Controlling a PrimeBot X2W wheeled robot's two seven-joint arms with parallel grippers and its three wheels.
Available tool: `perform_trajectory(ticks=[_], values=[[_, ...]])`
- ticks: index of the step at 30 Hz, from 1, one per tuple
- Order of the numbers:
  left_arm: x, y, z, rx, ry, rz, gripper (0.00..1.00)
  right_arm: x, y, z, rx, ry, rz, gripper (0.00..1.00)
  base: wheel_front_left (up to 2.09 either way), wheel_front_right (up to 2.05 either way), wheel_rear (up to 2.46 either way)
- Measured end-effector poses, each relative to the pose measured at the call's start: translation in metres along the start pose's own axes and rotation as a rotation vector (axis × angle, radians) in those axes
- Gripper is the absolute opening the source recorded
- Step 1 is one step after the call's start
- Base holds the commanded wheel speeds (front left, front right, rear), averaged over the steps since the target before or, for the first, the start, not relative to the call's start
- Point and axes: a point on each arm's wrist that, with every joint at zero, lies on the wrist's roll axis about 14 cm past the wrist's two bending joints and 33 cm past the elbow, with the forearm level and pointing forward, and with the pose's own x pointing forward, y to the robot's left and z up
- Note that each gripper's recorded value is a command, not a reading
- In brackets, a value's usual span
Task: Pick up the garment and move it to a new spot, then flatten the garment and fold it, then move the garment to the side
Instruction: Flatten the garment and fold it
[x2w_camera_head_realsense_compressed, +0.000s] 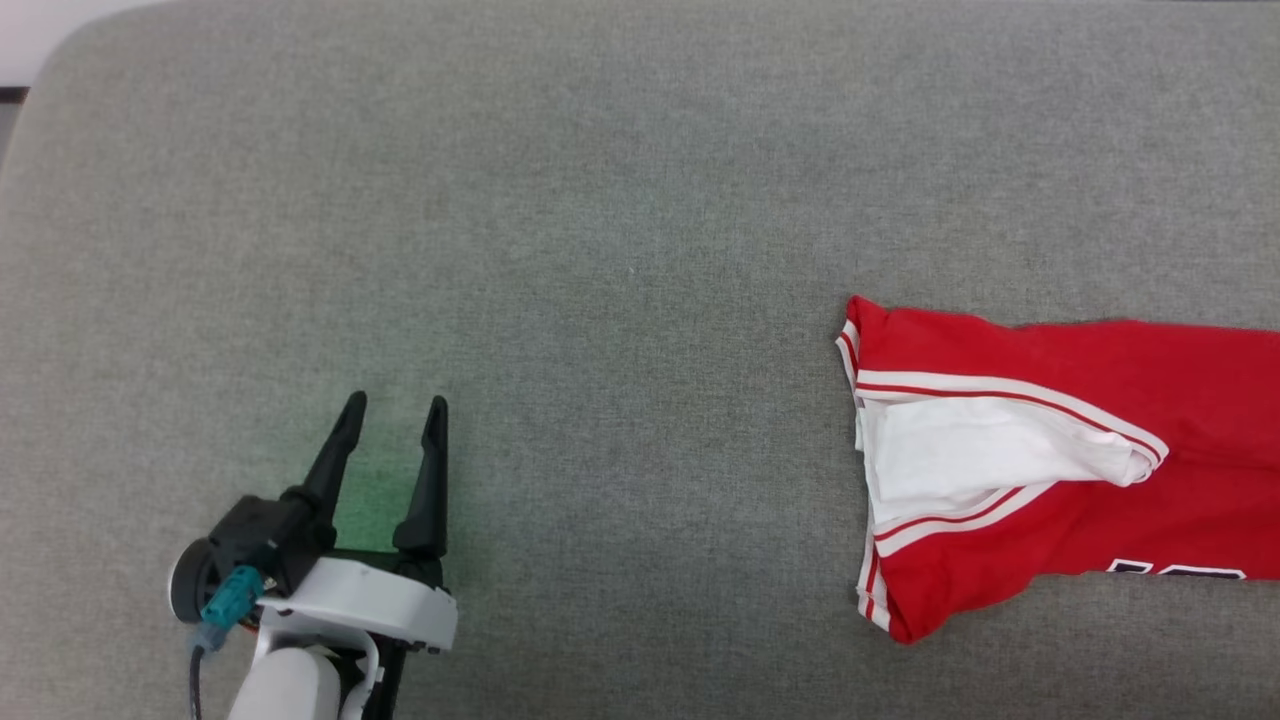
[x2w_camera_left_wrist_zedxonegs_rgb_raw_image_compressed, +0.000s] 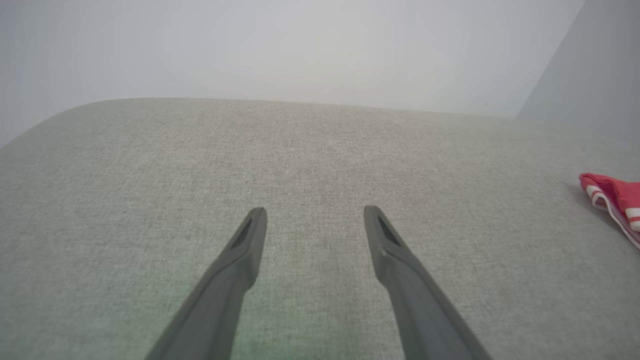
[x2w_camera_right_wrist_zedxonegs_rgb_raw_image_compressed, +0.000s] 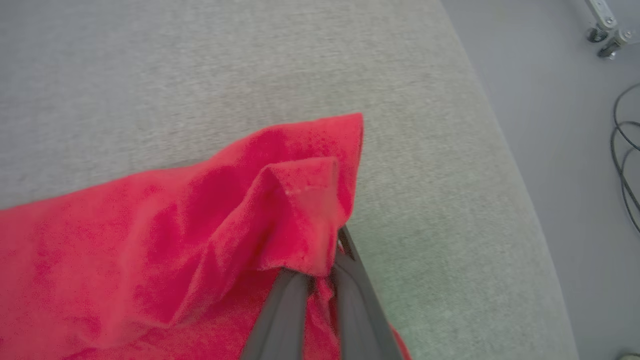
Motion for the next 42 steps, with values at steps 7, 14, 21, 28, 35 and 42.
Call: perform_trajectory(ticks=[7,14,21,28,35,42], values=[[-0.006,-0.001,0.005,-0.014,-0.013,0.006,1.0,-0.02,0.082,0.001,-0.088,-0.019,0.234,0.0,0.0,0.0,0.0],[-0.014,-0.004,0.009,-0.051,-0.024,0.015,1.0,-0.081,0.184,0.004,-0.242,-0.078,0.532,0.0,0.0,0.0,0.0],[-0.021,-0.005,0.011,-0.08,-0.031,0.028,1.0,-0.13,0.271,-0.003,-0.37,-0.112,0.777,0.0,0.0,0.0,0.0],[-0.027,-0.001,0.01,-0.112,-0.03,0.053,1.0,-0.137,0.318,-0.007,-0.458,-0.112,0.871,0.0,0.0,0.0,0.0],[-0.029,0.004,0.007,-0.12,-0.023,0.072,1.0,-0.124,0.344,-0.046,-0.503,0.0,0.92,0.0,0.0,0.0,0.0],[-0.03,-0.001,0.007,-0.139,-0.022,0.063,1.0,-0.118,0.358,-0.064,-0.454,0.039,0.949,0.0,0.0,0.0,0.0]])
